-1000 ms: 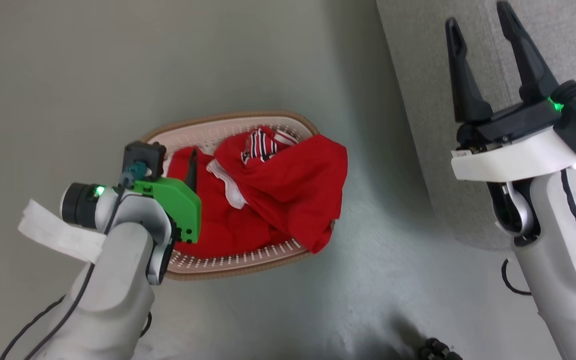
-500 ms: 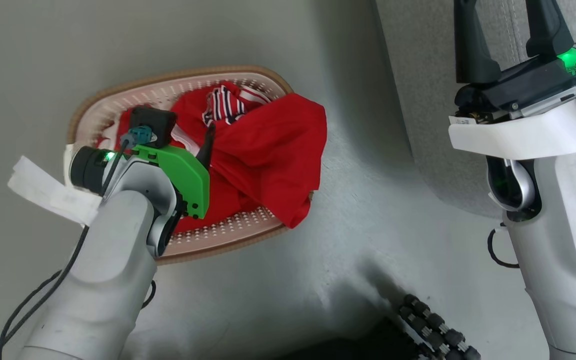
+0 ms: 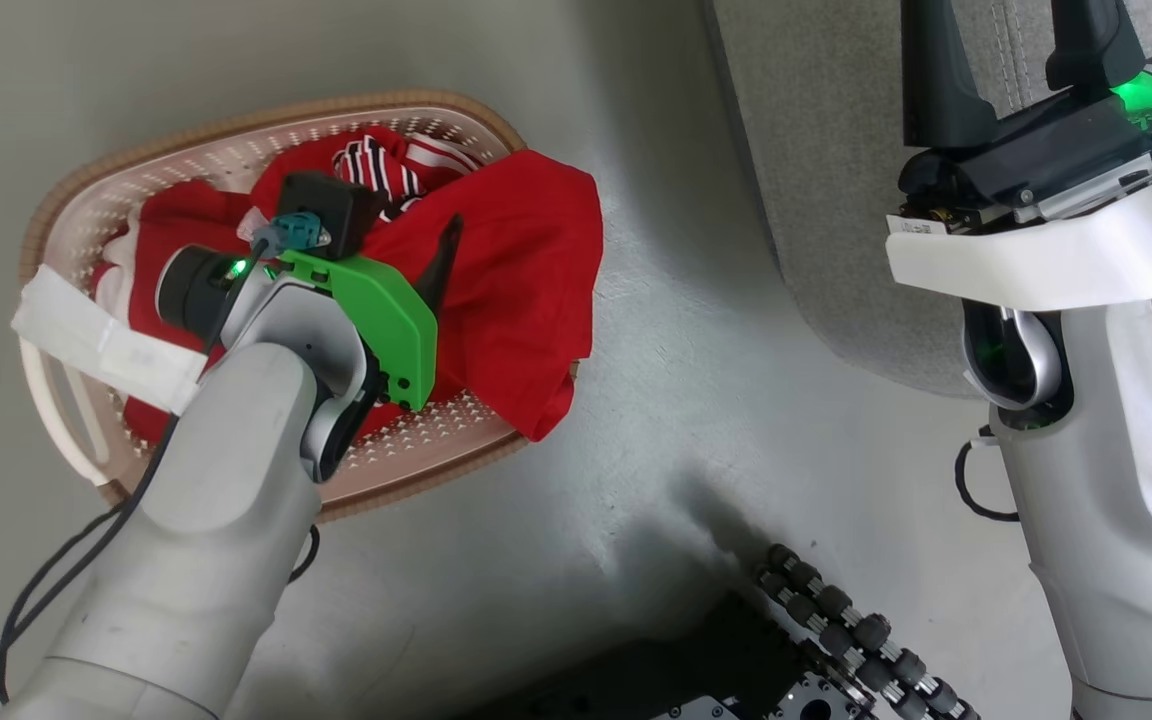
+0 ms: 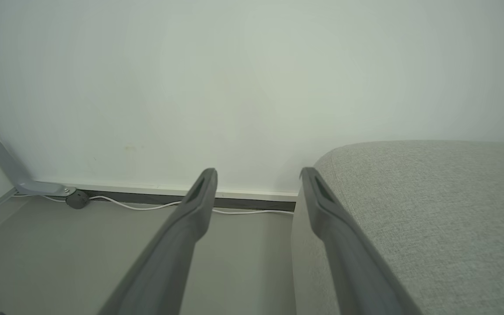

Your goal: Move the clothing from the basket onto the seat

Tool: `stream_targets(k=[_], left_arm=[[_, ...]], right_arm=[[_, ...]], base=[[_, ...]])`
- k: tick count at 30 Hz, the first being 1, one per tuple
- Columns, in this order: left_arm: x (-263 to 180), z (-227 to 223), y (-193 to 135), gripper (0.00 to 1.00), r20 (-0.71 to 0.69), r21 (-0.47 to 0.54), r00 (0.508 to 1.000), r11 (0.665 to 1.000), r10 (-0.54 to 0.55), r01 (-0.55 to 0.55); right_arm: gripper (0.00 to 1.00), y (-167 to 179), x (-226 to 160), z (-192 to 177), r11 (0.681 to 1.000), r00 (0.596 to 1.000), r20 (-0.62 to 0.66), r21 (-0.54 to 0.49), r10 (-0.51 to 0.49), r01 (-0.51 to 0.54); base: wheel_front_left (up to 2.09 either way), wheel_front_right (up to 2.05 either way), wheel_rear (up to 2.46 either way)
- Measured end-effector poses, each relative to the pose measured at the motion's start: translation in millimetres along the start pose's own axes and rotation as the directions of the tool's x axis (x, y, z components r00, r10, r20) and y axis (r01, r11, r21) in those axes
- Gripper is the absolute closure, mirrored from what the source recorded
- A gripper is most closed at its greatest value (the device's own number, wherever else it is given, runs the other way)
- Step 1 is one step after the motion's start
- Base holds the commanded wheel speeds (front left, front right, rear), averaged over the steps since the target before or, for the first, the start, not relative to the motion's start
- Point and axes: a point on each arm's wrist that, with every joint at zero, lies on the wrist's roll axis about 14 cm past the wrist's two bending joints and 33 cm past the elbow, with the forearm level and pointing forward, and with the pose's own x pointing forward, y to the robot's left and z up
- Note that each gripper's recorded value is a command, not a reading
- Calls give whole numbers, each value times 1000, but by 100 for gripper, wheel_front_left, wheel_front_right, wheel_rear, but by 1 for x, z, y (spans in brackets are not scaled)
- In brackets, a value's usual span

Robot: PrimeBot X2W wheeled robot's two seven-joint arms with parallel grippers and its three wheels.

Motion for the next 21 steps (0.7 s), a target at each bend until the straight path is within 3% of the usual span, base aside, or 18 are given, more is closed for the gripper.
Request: stream_targets(k=[21], left_arm=[[32, -26, 14, 0, -140, 66, 988, 995, -65, 74]], right_arm=[[0, -18, -9, -22, 999, 997, -65, -20, -49, 48]], base=[[0, 0, 0]])
